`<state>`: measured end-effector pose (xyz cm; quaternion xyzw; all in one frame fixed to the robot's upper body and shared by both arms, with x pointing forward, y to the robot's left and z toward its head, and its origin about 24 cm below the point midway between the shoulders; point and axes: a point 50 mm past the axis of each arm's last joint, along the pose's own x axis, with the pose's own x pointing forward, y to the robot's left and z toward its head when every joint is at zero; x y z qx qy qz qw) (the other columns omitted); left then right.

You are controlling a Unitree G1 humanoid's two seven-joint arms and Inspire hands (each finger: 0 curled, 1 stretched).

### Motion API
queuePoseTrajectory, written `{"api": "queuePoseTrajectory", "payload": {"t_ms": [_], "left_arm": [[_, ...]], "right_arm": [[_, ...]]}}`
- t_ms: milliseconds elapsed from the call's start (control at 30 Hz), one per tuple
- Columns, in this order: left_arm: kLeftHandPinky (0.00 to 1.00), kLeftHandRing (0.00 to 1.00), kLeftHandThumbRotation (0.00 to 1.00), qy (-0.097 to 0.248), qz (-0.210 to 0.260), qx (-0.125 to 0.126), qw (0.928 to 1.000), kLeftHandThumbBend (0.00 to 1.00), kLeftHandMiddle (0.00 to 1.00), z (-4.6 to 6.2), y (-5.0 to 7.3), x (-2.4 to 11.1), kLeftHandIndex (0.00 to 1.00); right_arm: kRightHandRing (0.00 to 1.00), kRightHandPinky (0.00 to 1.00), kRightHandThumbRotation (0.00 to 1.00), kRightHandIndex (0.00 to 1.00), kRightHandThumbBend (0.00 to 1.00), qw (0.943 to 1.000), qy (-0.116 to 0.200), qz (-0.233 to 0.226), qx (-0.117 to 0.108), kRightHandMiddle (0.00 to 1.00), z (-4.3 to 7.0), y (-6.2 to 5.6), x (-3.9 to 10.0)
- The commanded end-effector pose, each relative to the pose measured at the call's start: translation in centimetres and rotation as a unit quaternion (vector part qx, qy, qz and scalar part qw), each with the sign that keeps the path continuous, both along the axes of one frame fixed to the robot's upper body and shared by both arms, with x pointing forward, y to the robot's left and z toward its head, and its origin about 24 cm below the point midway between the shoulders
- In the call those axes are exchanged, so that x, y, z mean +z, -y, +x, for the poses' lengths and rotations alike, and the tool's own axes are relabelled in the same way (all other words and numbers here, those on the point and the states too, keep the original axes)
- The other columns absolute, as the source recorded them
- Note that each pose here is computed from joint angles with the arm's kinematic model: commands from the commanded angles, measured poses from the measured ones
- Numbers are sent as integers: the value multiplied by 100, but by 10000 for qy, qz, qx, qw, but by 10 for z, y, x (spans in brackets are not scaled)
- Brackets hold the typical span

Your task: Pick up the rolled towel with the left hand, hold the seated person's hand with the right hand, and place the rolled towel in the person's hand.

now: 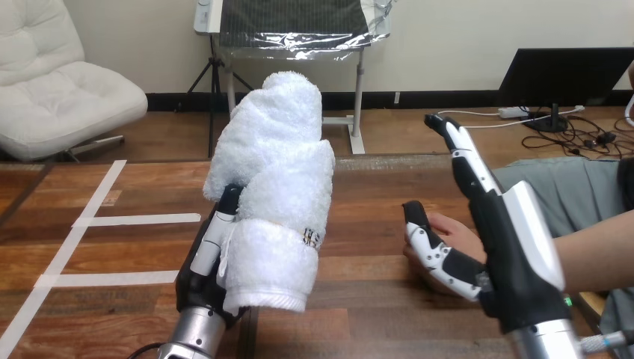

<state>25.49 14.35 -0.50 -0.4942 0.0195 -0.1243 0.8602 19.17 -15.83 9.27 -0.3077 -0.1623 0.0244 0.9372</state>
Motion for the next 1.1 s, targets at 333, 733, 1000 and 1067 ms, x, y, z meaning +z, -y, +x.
{"api": "queuePoseTrajectory", "payload": {"t_ms": [333, 733, 1000, 1067], "left_arm": [[25, 33, 0, 824, -536, -177, 9950, 76, 40, 8, 29, 39, 48], [25, 32, 0, 1040, -566, -347, 9924, 76, 39, 1, 35, 51, 47], [25, 31, 0, 1258, -610, -489, 9890, 75, 38, -3, 39, 59, 47], [25, 31, 0, 1315, -605, -508, 9882, 75, 38, -4, 39, 61, 47]], "right_arm": [[98, 97, 0, 91, 52, 9930, 355, -1111, -182, 98, 15, 22, 37], [93, 85, 0, 87, 69, 9816, -142, -1876, -324, 95, 27, 44, 44], [92, 82, 0, 87, 76, 9673, -650, -2413, -424, 93, 36, 60, 47], [92, 82, 0, 87, 77, 9637, -773, -2519, -419, 93, 38, 63, 47]]}}
